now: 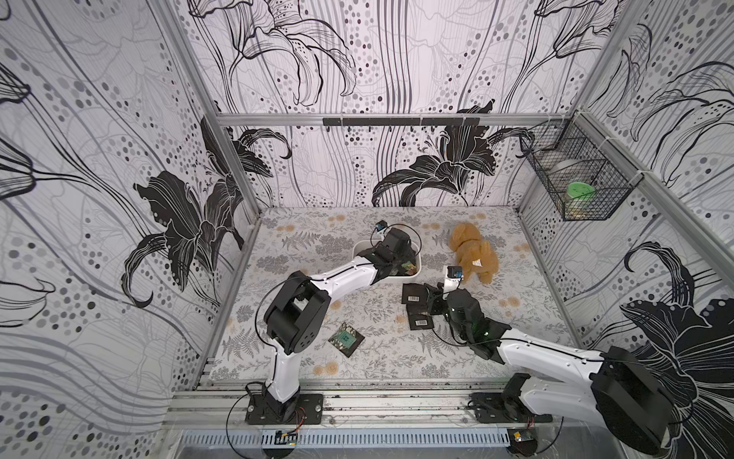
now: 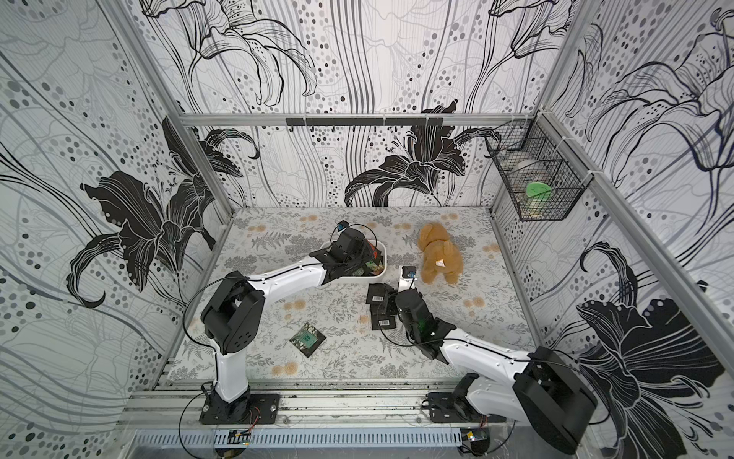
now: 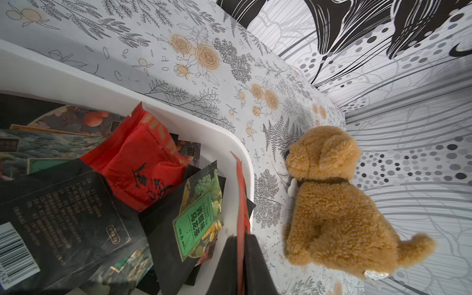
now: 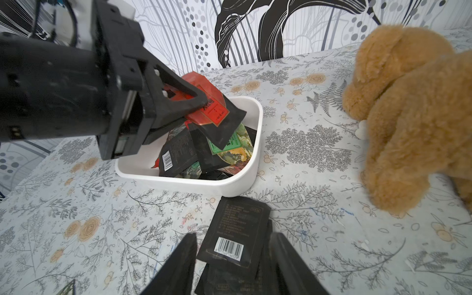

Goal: Put the tea bags into the storage box
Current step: Place the tea bag in the storage box.

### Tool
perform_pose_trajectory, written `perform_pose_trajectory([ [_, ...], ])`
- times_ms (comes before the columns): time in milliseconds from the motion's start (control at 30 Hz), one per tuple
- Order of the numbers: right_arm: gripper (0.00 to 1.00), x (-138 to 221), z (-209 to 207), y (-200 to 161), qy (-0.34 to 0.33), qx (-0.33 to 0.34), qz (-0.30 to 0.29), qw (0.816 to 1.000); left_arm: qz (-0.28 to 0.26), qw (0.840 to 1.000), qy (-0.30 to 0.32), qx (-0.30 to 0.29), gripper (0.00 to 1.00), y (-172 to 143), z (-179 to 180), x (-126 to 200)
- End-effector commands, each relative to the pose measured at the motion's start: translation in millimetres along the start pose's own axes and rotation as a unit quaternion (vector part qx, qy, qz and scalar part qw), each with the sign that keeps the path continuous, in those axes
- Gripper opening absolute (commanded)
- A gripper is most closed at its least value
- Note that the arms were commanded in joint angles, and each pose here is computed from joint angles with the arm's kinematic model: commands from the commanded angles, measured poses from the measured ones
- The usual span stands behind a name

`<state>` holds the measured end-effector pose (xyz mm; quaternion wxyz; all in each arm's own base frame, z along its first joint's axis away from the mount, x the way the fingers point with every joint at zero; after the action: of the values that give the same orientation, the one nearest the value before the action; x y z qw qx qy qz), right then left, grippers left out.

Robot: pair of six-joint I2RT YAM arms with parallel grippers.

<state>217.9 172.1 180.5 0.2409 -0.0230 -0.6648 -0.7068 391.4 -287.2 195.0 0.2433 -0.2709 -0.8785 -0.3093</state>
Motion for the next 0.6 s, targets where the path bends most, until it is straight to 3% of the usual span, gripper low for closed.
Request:
perform_pose_trajectory([
  [0, 0.52, 0, -1, 0, 0.005, -0.003, -0.007, 1.0, -0.043, 0.999, 0.029, 0.001, 0.12, 14, 2, 2],
  [33, 0.52, 0, 2, 0, 0.02, -0.002, -0.005, 1.0, -0.05, 0.998, 0.045, 0.0, 0.14, 16, 7, 2],
  [100, 0.53, 0, 2, -1, 0.022, -0.001, -0.004, 1.0, -0.063, 0.996, 0.07, 0.0, 0.3, 21, 17, 5],
  [167, 0.53, -1, 3, -1, 0.029, 0.001, -0.003, 1.0, -0.068, 0.994, 0.083, -0.004, 0.36, 25, 23, 10],
  [300, 0.54, -3, 7, -1, 0.044, 0.008, -0.003, 0.999, -0.085, 0.992, 0.097, -0.009, 0.58, 36, 28, 31],
  [567, 0.53, -11, 30, -1, 0.145, 0.03, 0.016, 0.989, -0.103, 0.988, 0.117, -0.023, 0.65, 40, 56, 97],
])
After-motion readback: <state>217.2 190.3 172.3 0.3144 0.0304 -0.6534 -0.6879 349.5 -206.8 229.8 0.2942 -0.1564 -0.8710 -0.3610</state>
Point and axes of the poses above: each gripper's point midway between its finger pads, its own x axis back along the fingers, its own z axis along the line the jaws close on, y = z × x, the point moved 9 cm from there along x, back along the fingers, and after that the axes turned 10 degrees about x, right-handed, at the moved point
